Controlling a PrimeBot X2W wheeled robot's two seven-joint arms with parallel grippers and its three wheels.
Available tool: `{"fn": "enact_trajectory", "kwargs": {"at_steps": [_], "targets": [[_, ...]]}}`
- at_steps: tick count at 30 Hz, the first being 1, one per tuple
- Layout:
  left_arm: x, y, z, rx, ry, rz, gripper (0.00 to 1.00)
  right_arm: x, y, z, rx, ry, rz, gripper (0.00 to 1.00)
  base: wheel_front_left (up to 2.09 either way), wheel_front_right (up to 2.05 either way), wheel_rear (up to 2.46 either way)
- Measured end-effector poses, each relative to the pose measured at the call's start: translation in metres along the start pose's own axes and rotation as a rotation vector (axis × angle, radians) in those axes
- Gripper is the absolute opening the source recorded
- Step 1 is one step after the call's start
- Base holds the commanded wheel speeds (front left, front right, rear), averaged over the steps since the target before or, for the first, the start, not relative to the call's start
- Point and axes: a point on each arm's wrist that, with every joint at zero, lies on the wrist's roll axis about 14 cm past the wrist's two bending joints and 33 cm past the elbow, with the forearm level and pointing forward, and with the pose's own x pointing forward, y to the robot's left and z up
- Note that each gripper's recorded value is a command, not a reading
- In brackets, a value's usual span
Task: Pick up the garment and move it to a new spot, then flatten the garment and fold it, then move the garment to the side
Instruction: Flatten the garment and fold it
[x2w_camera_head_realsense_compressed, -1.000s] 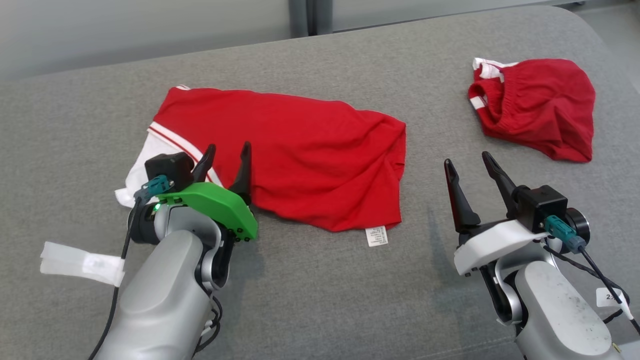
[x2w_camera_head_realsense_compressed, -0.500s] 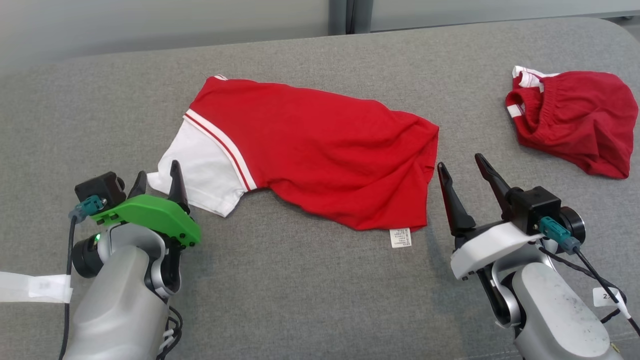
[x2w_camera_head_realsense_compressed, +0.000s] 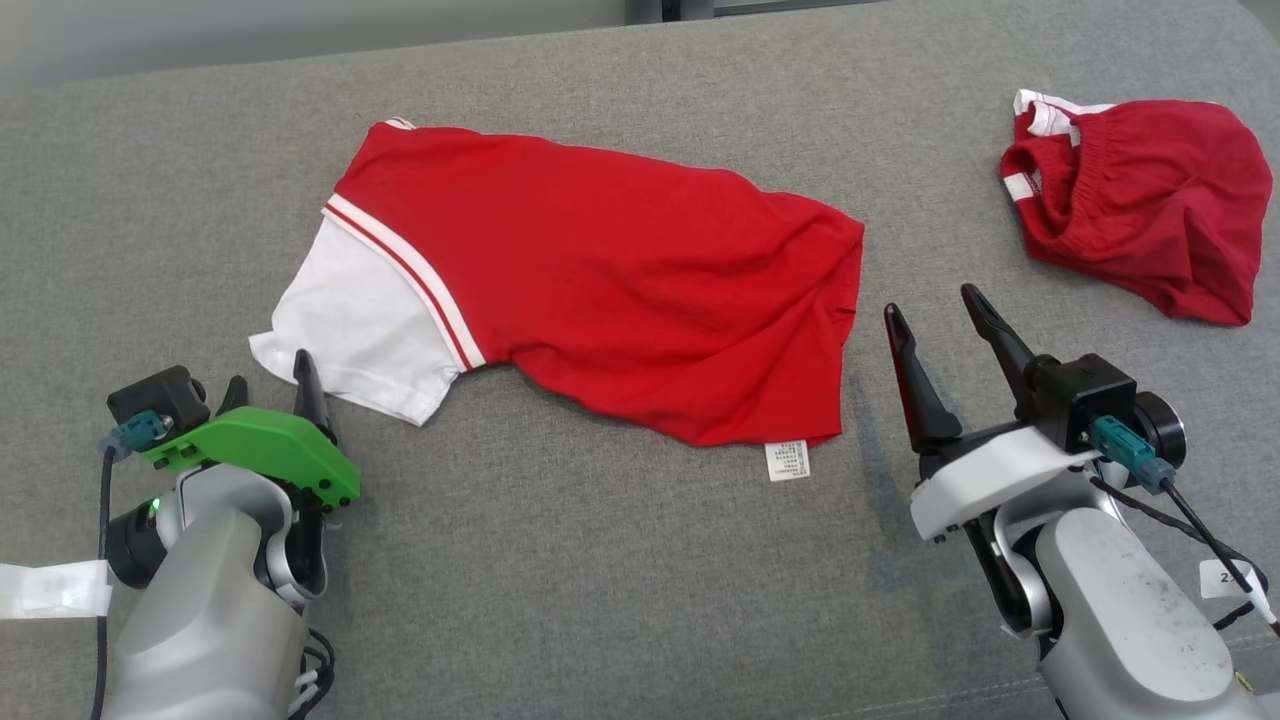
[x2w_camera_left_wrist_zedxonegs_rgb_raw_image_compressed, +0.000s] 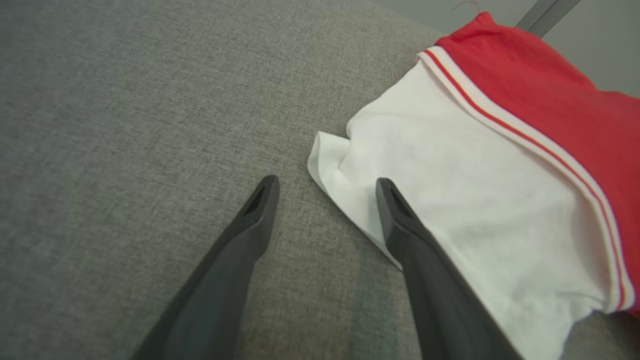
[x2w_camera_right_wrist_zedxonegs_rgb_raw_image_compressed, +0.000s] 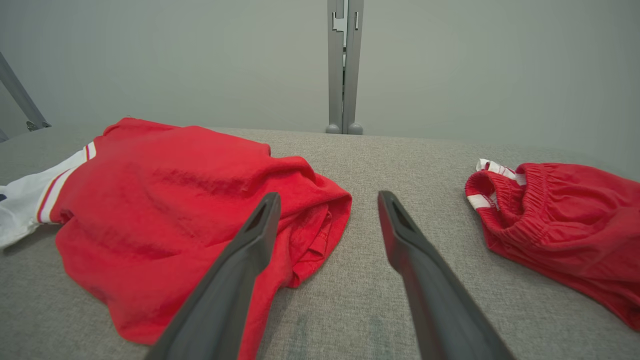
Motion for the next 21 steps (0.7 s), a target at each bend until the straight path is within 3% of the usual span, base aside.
{"fn": "enact_trajectory", "kwargs": {"at_steps": [15, 17, 18, 20, 21], "targets": [[0.012, -0.012, -0.003, 0.015, 0.023, -0.014, 0.97, 0.002, 0.002, -0.002, -0.008, 0.007, 0.016, 1.0, 0.0, 0.0, 0.0], [0.014, -0.012, -0.004, 0.017, 0.028, -0.009, 0.71, 0.002, 0.001, -0.001, -0.012, 0.008, 0.013, 1.0, 0.0, 0.0, 0.0], [0.015, -0.012, -0.003, 0.017, 0.028, -0.008, 0.49, 0.002, 0.0, -0.002, -0.013, 0.012, 0.012, 1.0, 0.0, 0.0, 0.0], [0.018, -0.012, -0.003, 0.017, 0.03, -0.005, 0.24, 0.001, -0.003, -0.003, -0.015, 0.015, 0.005, 1.0, 0.0, 0.0, 0.0], [0.019, -0.013, -0.003, 0.016, 0.03, -0.006, 0.04, 0.001, -0.005, -0.003, -0.017, 0.017, 0.0, 1.0, 0.0, 0.0, 0.0]]}}
